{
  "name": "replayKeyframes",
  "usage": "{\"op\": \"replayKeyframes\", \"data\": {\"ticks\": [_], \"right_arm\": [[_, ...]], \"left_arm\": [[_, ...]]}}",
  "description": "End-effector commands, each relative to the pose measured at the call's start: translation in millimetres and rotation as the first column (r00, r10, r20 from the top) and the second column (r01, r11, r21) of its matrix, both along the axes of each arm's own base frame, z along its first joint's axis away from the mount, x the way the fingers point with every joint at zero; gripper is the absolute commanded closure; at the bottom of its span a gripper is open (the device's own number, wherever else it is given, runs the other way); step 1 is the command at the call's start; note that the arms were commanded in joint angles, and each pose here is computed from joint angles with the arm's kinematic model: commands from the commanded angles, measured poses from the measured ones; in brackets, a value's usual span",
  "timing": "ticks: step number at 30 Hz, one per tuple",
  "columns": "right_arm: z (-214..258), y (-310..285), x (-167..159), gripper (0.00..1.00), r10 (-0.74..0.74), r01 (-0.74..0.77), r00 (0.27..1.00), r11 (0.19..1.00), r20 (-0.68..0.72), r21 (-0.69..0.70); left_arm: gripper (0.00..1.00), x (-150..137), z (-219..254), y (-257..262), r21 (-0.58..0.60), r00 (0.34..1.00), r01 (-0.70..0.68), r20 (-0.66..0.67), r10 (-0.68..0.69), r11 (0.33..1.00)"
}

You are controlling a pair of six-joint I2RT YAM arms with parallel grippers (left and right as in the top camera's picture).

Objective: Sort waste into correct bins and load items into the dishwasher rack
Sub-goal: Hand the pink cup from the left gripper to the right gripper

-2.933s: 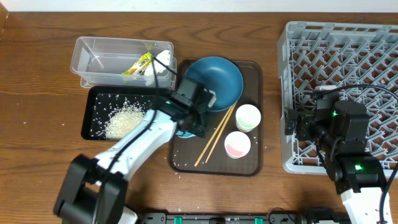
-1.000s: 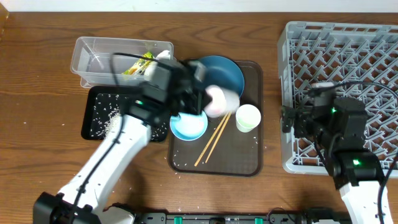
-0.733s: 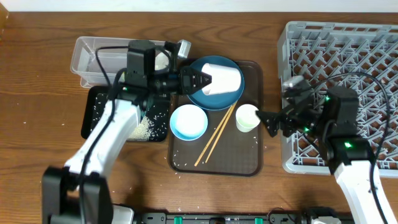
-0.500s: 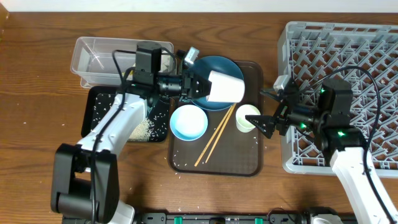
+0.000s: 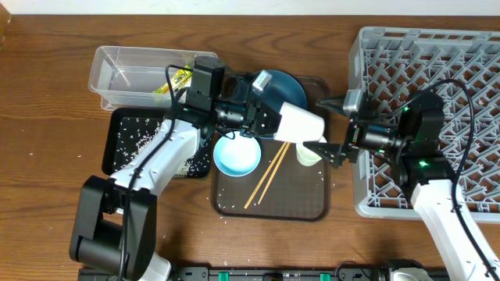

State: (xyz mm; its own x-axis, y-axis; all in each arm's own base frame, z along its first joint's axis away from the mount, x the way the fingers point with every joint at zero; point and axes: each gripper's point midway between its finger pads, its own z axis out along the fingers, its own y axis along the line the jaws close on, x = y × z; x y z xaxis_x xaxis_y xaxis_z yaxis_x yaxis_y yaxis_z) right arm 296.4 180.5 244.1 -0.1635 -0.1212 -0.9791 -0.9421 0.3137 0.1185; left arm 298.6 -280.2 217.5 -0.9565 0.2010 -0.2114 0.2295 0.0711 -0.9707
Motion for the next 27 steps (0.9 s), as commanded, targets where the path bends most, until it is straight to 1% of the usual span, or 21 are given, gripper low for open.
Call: {"op": "replayKeyframes", "data": {"ticks": [1,6,10,13,15,18,20,22,24,25,26,27], "right_arm": [[8.5,12.5,-8.7,0.02,0.059,-0.059,0.998,0.998,0.003,0.017],[8.4,18.6,-12.8,0.09,0.080,-0.080,0.997,0.997,0.003,0.017],[8.4,18.5,-12.7,0.24,0.079,-0.079,0.997,0.997,0.003,0.017],[7.8,18.6,-13.0,0.25,0.079,-0.079,0.997,0.997,-0.005,0.018],[7.3,18.4,-13.1,0.27,0.078,-0.078,0.997,0.997,-0.009,0.017],[6.0,18.3,-13.7,0.32,0.078,-0.078,0.997,0.997,-0.019,0.017],[5.2,18.3,-14.0,0.34,0.078,-0.078,0.997,0.997,-0.025,0.016],[4.0,18.1,-13.9,0.39,0.075,-0.075,0.997,0.997,-0.033,0.015],[1.9,17.8,-14.0,0.44,0.071,-0.070,0.996,0.997,-0.046,0.012],[1.0,17.7,-14.5,0.45,0.071,-0.070,0.996,0.997,-0.053,0.011],[-0.1,17.6,-15.0,0.47,0.071,-0.070,0.996,0.997,-0.062,0.011],[-0.9,17.6,-15.4,0.50,0.070,-0.070,0.995,0.998,-0.069,0.010]], "left_arm": [[0.94,-2.2,0.1,-3.8,-0.005,1.000,0.016,0.000,-0.016,1.000],[0.94,-2.5,0.0,-4.0,-0.004,1.000,0.017,-0.004,-0.017,1.000],[0.94,-2.5,0.0,-4.0,-0.004,1.000,0.017,-0.004,-0.017,1.000],[0.94,-2.4,0.1,-4.1,-0.004,1.000,0.017,-0.003,-0.017,1.000],[0.94,-2.4,0.1,-4.1,-0.004,1.000,0.017,-0.003,-0.017,1.000],[0.94,-2.5,0.1,-4.1,-0.004,1.000,0.017,-0.003,-0.017,1.000],[0.94,-2.3,0.1,-3.9,-0.004,1.000,0.016,-0.003,-0.016,1.000],[0.93,-2.3,0.1,-4.0,-0.004,1.000,0.016,-0.003,-0.016,1.000],[0.88,-1.6,0.7,-4.1,-0.007,1.000,0.016,0.007,-0.016,1.000],[0.83,-0.6,0.2,-4.3,-0.006,1.000,0.012,0.022,-0.012,1.000],[0.76,2.1,-1.9,-4.6,0.005,0.999,-0.003,0.033,0.003,1.000],[0.71,4.8,-3.9,-4.7,0.014,0.999,-0.018,0.046,0.017,1.000]]}}
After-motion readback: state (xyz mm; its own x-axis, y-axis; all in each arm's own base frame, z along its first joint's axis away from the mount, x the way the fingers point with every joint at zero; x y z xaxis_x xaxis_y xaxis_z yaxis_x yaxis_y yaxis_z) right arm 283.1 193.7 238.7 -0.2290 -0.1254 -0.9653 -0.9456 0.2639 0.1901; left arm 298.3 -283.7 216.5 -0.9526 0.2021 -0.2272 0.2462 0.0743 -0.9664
